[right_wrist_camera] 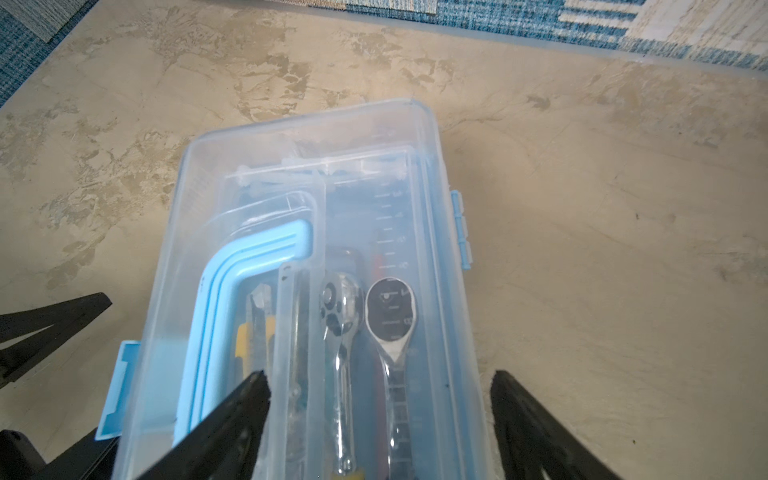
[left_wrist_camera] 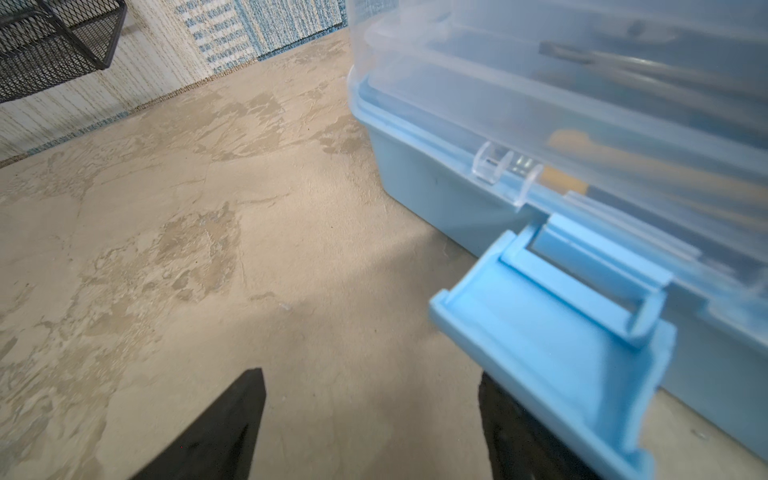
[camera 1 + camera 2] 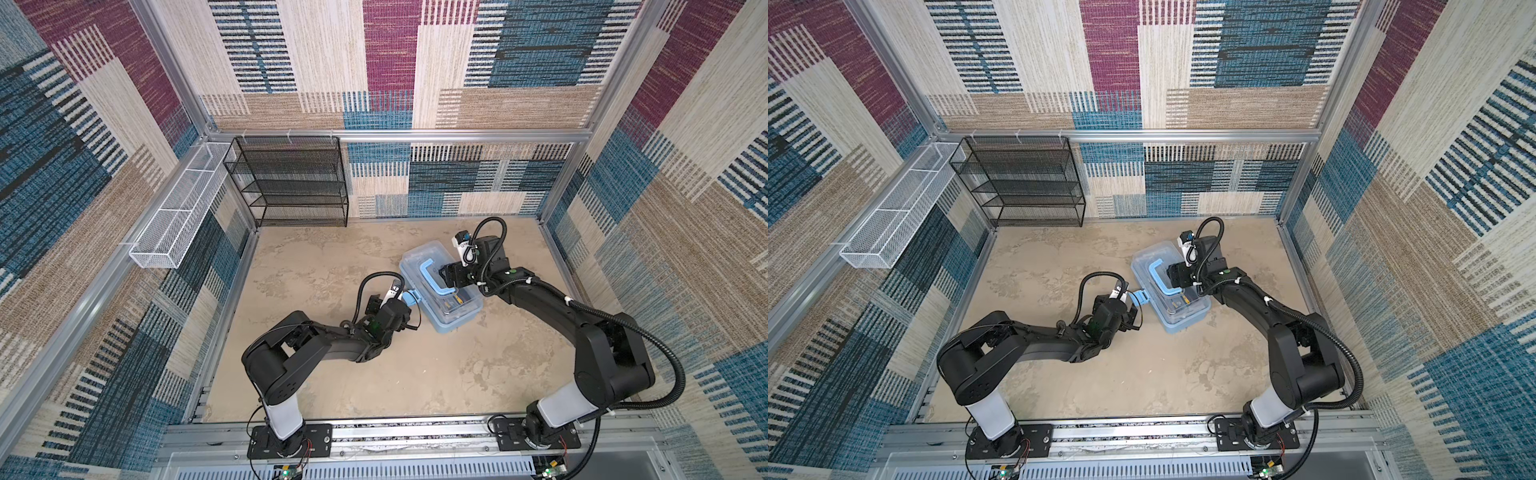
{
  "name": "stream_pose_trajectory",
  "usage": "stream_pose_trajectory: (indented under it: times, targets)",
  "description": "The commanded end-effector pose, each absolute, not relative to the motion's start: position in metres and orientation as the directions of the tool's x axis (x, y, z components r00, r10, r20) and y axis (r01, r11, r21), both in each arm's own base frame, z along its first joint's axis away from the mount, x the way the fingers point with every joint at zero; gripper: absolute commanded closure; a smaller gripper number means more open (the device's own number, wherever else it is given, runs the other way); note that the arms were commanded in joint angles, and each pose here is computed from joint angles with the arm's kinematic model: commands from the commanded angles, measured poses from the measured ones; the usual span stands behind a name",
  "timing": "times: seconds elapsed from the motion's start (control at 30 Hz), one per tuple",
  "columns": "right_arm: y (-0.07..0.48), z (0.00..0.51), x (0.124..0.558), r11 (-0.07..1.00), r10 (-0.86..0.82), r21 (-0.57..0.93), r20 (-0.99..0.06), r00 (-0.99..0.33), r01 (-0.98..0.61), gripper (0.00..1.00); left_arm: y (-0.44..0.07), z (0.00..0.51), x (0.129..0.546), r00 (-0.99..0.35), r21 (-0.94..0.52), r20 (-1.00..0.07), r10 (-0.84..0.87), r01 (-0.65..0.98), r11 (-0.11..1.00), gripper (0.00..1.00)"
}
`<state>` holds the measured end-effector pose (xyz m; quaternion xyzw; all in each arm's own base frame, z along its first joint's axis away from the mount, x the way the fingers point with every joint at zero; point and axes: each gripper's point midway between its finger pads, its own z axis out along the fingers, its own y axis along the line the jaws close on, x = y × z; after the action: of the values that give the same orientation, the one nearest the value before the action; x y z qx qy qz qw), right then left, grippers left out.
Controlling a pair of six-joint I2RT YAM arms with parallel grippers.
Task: Pack the tool kit
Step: 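Flip the blue latch up over the clear lid edge with the left gripper, then move the right gripper down to the blue latch at the box end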
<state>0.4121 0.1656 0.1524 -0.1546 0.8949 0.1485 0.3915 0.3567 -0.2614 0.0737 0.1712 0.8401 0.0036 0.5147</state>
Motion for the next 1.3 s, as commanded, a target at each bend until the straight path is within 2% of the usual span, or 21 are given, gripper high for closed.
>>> stream_pose_trajectory:
  times: [0.0,0.37,0.57,0.87,1.0,1.1,1.27]
  targets:
    - [0.167,0.166,0.415,0.910,-0.131,0.158,-0.768,-0.627,-0.384,0.15,-0.269,0.087,0.361,-0.393,0.137,-0.885,0.250,0.294,0.946,0.16]
    - [0.167,0.175,0.412,0.909,-0.113,0.171,-0.774,-0.622,-0.379,0.19,-0.288,0.095,0.366,-0.381,0.069,-0.902,0.205,0.341,0.938,0.16]
    - [0.166,0.200,0.413,0.908,-0.095,0.164,-0.816,-0.570,-0.387,0.26,-0.292,0.097,0.367,-0.388,0.042,-0.901,0.194,0.367,0.929,0.16]
    - [0.189,0.211,0.407,0.868,-0.090,0.215,-0.818,-0.568,-0.448,0.51,-0.290,0.096,0.372,-0.424,-0.030,-0.893,0.149,0.388,0.921,0.16]
    - [0.209,0.210,0.403,0.849,-0.085,0.243,-0.814,-0.574,-0.470,0.66,-0.290,0.096,0.372,-0.439,-0.054,-0.887,0.141,0.404,0.913,0.16]
    - [0.226,0.207,0.401,0.833,-0.096,0.257,-0.805,-0.586,-0.490,0.73,-0.290,0.097,0.373,-0.448,-0.080,-0.885,0.124,0.411,0.908,0.16]
    - [0.249,0.194,0.402,0.826,-0.131,0.255,-0.781,-0.611,-0.503,0.78,-0.292,0.095,0.373,-0.470,-0.118,-0.876,0.108,0.426,0.897,0.16]
